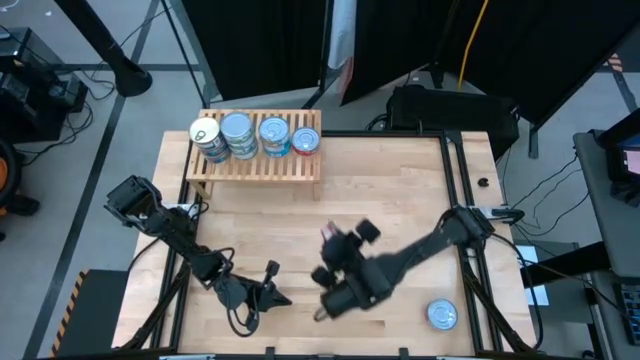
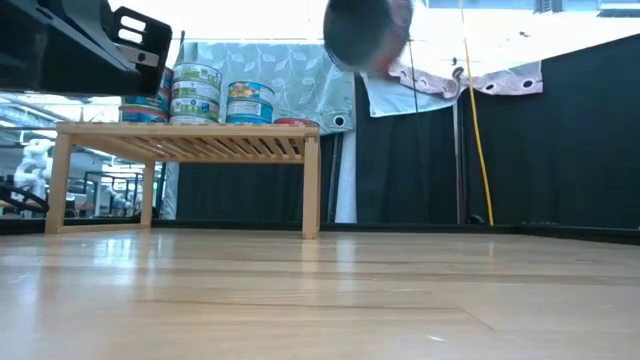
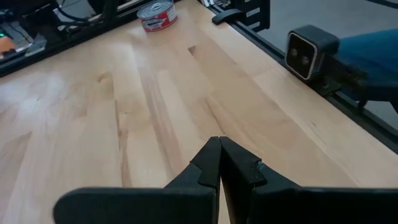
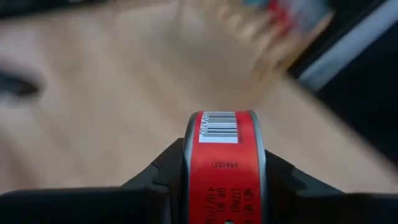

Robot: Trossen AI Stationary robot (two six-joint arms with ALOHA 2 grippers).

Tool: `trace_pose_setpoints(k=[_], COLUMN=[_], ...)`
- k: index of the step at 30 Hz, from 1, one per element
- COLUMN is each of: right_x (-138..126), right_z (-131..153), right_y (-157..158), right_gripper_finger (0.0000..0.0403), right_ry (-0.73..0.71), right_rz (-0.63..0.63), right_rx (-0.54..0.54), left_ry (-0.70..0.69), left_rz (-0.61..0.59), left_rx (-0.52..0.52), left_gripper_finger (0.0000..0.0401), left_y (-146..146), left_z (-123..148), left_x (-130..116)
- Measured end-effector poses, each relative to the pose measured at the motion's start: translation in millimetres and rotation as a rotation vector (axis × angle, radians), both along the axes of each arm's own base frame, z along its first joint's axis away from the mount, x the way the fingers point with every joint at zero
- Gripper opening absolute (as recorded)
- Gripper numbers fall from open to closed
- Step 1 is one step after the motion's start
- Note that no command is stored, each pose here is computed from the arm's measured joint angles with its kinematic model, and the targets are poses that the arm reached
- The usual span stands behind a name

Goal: Stack canned seafood by type on shelf
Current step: Stack the left red can on top of the other red can

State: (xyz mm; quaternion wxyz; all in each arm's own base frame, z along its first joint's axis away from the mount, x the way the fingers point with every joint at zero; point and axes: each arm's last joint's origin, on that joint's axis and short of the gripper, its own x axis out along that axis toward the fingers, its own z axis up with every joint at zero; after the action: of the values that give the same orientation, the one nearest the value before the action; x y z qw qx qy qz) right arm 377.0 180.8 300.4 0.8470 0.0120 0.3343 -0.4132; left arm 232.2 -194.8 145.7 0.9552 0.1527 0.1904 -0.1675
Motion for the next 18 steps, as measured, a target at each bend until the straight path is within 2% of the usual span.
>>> trace_pose_setpoints(k=[6, 10, 12, 15, 18], right_x=[20, 33, 40, 51, 61], right_z=[48, 60, 61, 63, 65], right_y=[-47, -78, -95, -123, -155], right_gripper_finger=[0.0128, 0.0126, 0.0127, 0.0127, 0.0127], right_ry=[0.064, 0.251, 0.363, 0.481, 0.541], right_rz=[0.061, 0.116, 0.143, 0.177, 0.239], right_rx=[-0.252, -0.455, -0.519, -0.558, -0.521], left_ry=[-0.001, -0.018, -0.033, -0.059, -0.086], left_rz=[-0.012, 0.016, 0.045, 0.114, 0.218], left_rx=[0.001, 0.018, 0.036, 0.100, 0.154], left_gripper_finger=[0.0011, 0.0011, 0.0011, 0.0011, 0.0011], left_y=[-3, -1, 1, 8, 17], left_z=[0, 3, 9, 19, 32], left_x=[-2, -3, -4, -8, -13])
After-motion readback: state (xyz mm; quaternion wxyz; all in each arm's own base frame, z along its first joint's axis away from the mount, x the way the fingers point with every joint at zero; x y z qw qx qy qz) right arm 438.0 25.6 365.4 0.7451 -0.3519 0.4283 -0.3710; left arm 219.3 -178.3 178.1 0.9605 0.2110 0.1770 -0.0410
